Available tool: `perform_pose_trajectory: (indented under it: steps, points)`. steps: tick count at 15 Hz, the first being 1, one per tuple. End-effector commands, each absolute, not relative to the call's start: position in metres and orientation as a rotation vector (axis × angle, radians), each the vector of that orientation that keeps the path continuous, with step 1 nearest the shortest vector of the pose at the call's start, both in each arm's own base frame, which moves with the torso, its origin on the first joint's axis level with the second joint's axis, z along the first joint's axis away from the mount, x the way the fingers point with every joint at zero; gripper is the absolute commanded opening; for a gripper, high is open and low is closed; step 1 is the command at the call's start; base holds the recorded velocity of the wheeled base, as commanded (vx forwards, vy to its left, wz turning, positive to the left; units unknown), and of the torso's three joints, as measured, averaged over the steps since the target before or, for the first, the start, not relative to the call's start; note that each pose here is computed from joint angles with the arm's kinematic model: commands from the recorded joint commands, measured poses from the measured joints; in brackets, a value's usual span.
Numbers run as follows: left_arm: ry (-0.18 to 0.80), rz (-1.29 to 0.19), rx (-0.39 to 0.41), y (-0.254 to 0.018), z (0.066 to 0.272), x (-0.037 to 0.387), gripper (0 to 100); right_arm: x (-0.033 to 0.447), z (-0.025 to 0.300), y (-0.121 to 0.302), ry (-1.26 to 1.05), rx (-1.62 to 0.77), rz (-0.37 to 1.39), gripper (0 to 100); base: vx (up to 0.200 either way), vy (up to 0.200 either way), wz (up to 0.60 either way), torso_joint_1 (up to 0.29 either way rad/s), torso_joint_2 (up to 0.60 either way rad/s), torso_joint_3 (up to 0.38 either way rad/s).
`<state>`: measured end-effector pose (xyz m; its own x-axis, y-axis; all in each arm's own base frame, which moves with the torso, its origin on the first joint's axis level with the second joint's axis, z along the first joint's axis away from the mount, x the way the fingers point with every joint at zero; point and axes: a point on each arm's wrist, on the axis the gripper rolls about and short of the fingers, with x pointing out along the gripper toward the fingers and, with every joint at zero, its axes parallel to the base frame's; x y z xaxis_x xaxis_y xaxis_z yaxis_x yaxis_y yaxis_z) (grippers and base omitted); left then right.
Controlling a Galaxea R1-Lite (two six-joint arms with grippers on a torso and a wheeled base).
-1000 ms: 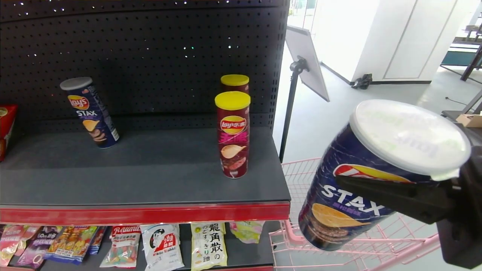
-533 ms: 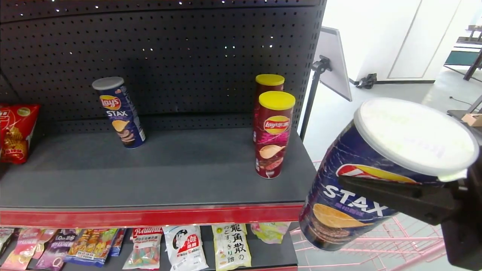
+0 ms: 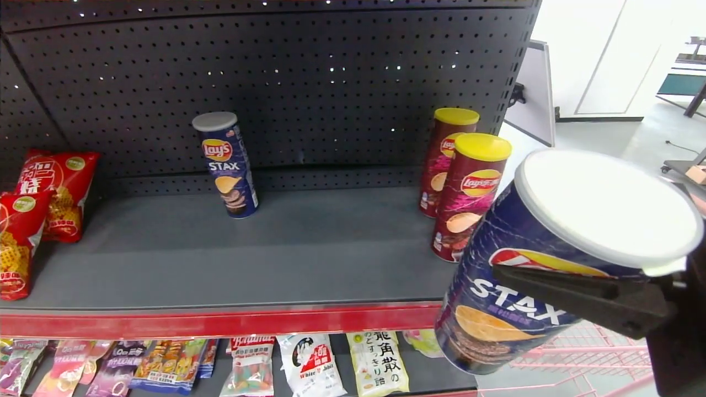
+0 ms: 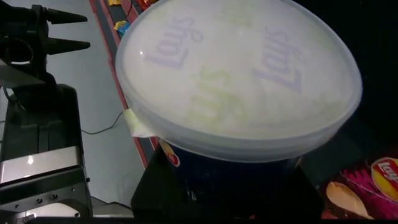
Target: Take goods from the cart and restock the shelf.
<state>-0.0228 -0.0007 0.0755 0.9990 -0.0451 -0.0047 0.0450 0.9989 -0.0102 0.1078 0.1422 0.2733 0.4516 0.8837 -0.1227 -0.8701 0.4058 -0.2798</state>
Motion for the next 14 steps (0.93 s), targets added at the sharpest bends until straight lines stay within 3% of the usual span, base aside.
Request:
perform_pose_trajectory:
  steps: [1,14]
  points:
    - [0.006,-0.044,-0.011,-0.0007,0.0755,-0.0227,100,0.1075,0.2729,0.1423,-0.048,-0.324,1.108,0,0.000,0.200,0.00,0.002,-0.01,0.007]
    - [0.006,-0.044,-0.011,-0.0007,0.0755,-0.0227,100,0.1069,0.2712,0.1416,-0.043,-0.326,1.110,0,0.000,0.200,0.00,0.002,0.00,0.005]
